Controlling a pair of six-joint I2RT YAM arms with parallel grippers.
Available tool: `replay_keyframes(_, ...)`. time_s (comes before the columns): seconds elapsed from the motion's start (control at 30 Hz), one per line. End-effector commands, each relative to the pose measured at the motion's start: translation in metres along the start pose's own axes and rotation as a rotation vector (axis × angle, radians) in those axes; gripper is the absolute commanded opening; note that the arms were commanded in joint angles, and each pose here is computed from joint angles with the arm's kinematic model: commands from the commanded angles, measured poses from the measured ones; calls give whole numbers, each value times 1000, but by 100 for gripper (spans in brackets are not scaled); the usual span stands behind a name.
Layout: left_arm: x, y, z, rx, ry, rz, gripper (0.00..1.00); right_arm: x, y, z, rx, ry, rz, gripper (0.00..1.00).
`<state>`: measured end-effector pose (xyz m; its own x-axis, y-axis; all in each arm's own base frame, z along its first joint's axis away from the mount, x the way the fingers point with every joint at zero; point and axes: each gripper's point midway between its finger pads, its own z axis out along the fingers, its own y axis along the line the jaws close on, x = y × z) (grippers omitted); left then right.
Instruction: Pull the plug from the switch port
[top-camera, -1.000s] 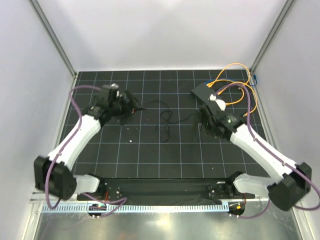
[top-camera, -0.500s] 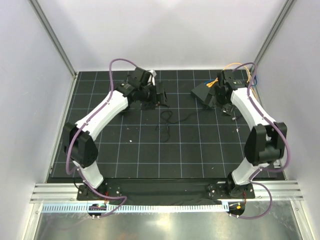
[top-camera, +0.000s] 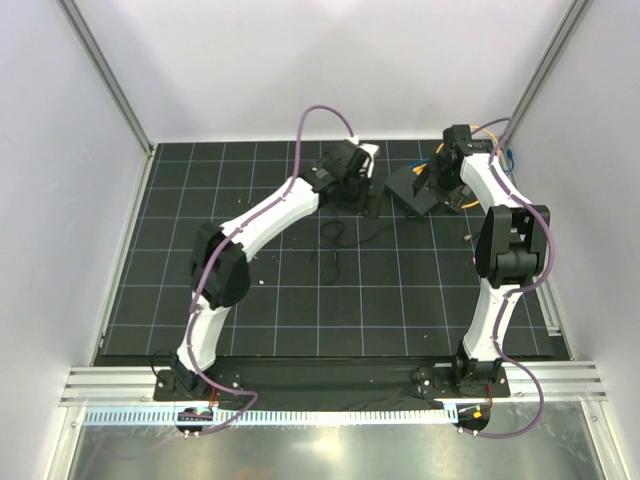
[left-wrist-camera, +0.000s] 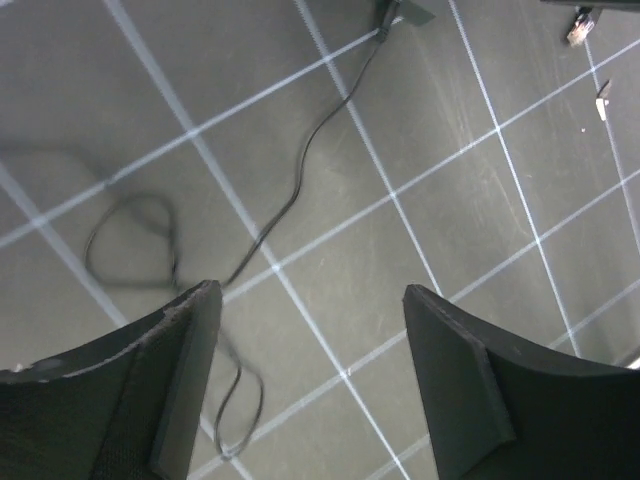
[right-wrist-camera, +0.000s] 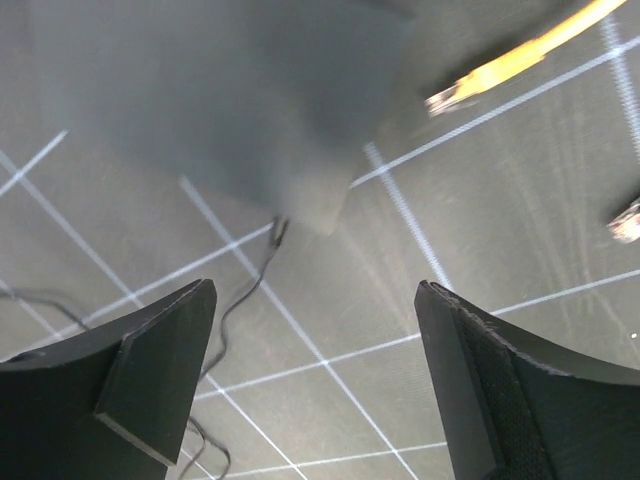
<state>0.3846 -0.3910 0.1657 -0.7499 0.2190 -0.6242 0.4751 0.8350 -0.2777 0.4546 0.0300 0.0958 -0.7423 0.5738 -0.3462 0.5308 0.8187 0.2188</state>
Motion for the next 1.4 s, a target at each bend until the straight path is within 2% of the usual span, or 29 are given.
replay_keyframes(0.0,-20,-4,19,15,-56,68,75,-19,12,-5,-52,-50,50,86)
replay_keyframes(0.1,-38,-10,30,17,-101,67,72,-24,17,2,-67,-77,76,81)
replay_keyframes(0.13,-32,-6,47,2,-82,60,72,-27,16,4,-61,-86,76,80)
replay_keyframes(0.17,-46,-13,46,18,-119,52,72,-32,17,5,-59,-98,82,80)
replay_keyframes(0.23,-41,-15,63,15,-116,53,72,-34,21,11,-73,-98,80,79)
replay_keyframes(0.4,-50,-48,86,125,-223,82,72,-55,13,17,-107,-148,149,77)
replay_keyframes(0.47,-46,-59,100,168,-234,89,72,-59,25,16,-179,-143,146,74)
replay_keyframes(0.6,-45,-73,123,208,-268,108,68,-60,29,19,-204,-129,128,69)
replay_keyframes(0.67,-51,-78,127,210,-303,119,67,-59,34,19,-233,-121,129,63)
replay_keyframes(0.8,-45,-65,149,148,-313,138,65,-56,31,18,-234,-125,135,60)
replay_keyframes(0.83,-46,-64,151,143,-323,152,65,-55,32,18,-238,-124,131,56)
replay_keyframes(1.07,-42,-48,169,74,-342,209,60,-54,37,17,-272,-114,121,54)
replay_keyframes(1.1,-43,-48,169,69,-345,216,60,-53,37,18,-273,-112,116,52)
replay_keyframes(1.37,-41,-53,177,107,-363,241,53,-46,36,27,-278,-93,117,49)
